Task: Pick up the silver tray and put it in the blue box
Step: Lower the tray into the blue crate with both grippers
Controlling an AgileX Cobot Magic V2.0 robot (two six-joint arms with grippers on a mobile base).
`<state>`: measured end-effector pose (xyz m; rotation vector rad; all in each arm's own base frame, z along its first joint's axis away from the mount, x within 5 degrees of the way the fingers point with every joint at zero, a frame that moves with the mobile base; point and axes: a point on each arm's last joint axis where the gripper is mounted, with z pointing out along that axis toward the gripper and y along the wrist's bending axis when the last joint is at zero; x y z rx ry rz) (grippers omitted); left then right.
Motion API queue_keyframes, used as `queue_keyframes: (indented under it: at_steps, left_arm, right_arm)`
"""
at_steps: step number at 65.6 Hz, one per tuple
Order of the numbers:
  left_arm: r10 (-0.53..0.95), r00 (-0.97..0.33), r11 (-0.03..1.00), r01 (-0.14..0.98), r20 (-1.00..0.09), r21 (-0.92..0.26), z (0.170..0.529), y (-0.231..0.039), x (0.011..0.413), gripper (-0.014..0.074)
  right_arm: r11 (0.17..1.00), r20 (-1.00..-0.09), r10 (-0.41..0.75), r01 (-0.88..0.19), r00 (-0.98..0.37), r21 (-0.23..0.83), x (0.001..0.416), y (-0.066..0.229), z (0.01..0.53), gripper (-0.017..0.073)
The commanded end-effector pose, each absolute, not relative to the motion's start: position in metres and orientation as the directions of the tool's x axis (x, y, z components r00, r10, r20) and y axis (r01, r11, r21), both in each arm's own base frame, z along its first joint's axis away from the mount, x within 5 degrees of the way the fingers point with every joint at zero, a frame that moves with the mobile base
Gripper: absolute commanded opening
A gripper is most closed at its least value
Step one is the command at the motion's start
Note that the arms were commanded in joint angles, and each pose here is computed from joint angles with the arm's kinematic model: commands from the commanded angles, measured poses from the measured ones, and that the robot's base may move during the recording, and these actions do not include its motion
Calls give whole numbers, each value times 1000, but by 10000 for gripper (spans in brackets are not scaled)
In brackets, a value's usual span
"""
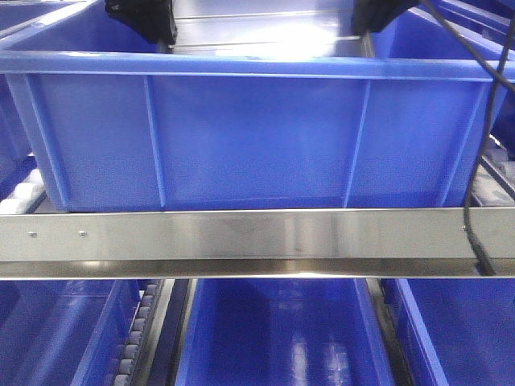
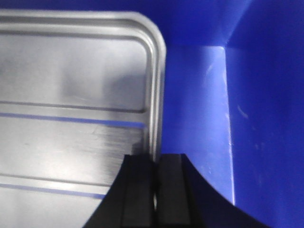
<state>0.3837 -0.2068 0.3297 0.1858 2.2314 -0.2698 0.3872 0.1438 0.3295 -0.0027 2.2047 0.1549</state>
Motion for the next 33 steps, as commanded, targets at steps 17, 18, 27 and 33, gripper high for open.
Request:
queue_keyframes:
  at_steps: [17,18,27,33]
  left_arm:
    - [-50,-489,933,289,-871,-216,372,-207,379,188]
    - [-49,-488,933,289,-872,-214,372,-207,379,204]
    - [3,-469,946,288,-883,-149,372,-204,381,267]
    - [16,-462,948,289,-887,-133,372,-203,381,267]
  right_arm:
    - [954,-912,134,-198,-388,224,381,157,382,253]
    - [954,-912,134,-198,-388,224,381,157,382,275]
    - [960,-914,131,-182,-383,213,383,151,382,419]
    - [963,-915,137,-167,-380,214,386,144,382,414]
